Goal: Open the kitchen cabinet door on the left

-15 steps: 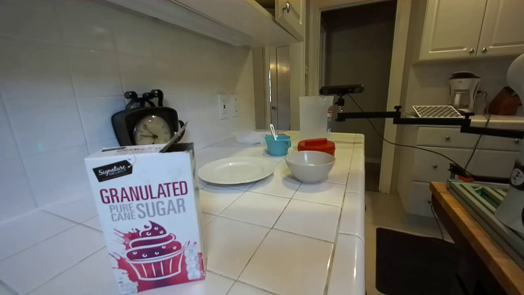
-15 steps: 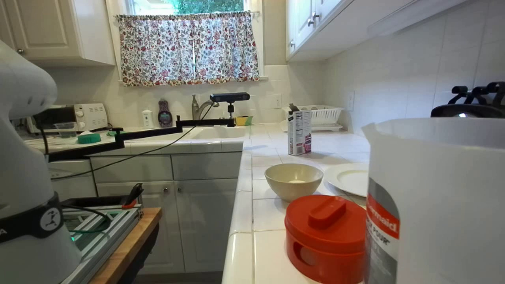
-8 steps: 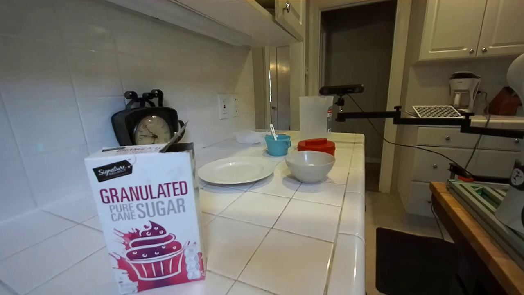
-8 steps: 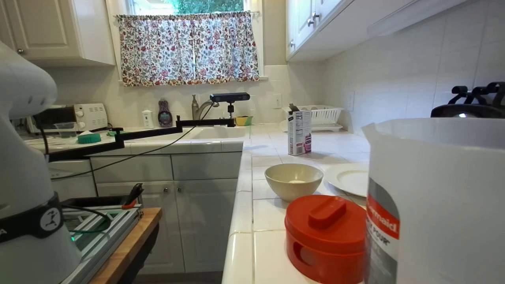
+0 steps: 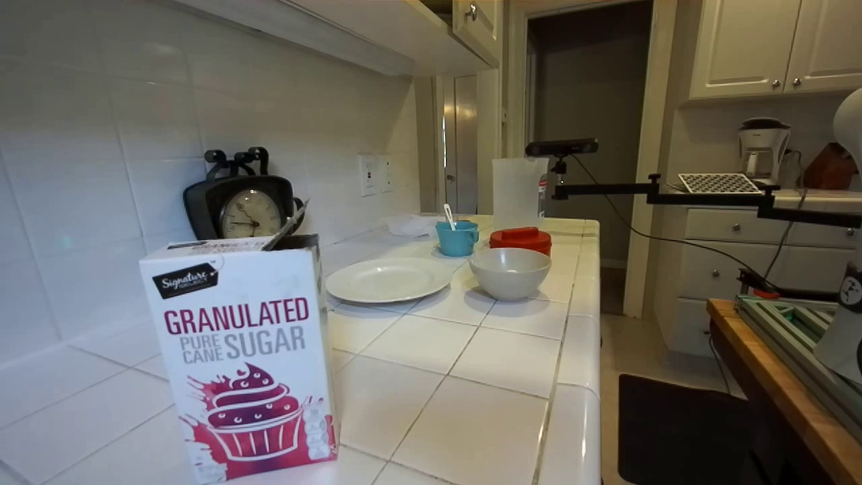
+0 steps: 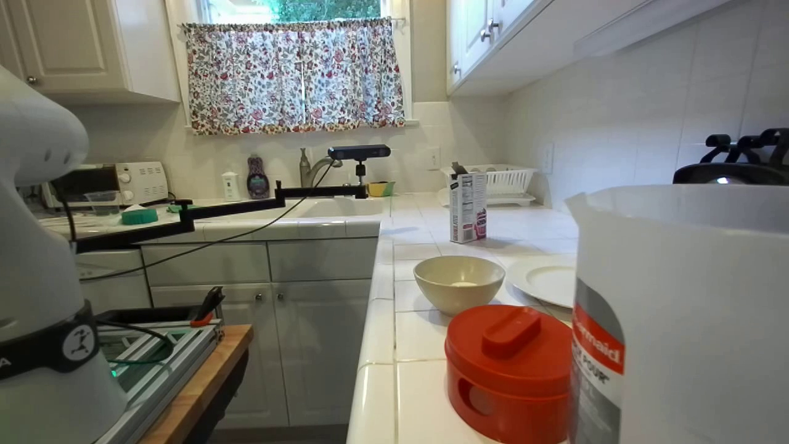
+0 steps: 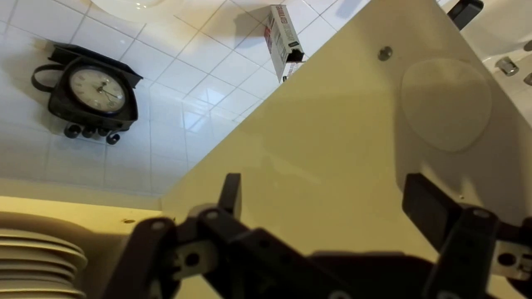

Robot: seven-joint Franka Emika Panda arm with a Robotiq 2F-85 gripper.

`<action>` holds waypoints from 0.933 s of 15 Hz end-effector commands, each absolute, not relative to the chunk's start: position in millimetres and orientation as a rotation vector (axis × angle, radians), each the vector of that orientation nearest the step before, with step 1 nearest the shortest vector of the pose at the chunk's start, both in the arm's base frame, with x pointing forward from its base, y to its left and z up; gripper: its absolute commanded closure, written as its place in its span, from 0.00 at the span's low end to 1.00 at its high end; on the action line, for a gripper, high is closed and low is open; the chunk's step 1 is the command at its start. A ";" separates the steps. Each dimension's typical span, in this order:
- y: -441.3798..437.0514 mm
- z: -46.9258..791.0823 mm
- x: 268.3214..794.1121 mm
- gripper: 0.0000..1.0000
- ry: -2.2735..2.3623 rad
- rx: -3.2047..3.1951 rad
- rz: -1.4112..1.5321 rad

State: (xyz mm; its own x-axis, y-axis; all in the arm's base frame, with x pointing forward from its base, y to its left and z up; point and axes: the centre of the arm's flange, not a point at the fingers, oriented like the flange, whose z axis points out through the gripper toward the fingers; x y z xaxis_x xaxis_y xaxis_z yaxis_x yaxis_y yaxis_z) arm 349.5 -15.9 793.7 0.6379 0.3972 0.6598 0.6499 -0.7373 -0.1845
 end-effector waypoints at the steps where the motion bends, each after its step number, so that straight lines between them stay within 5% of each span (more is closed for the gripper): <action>1: -2.0 780.7 352.0 0.00 -0.892 -2.362 -0.903; 14: 41.3 770.2 359.2 0.00 -0.988 -2.441 -0.924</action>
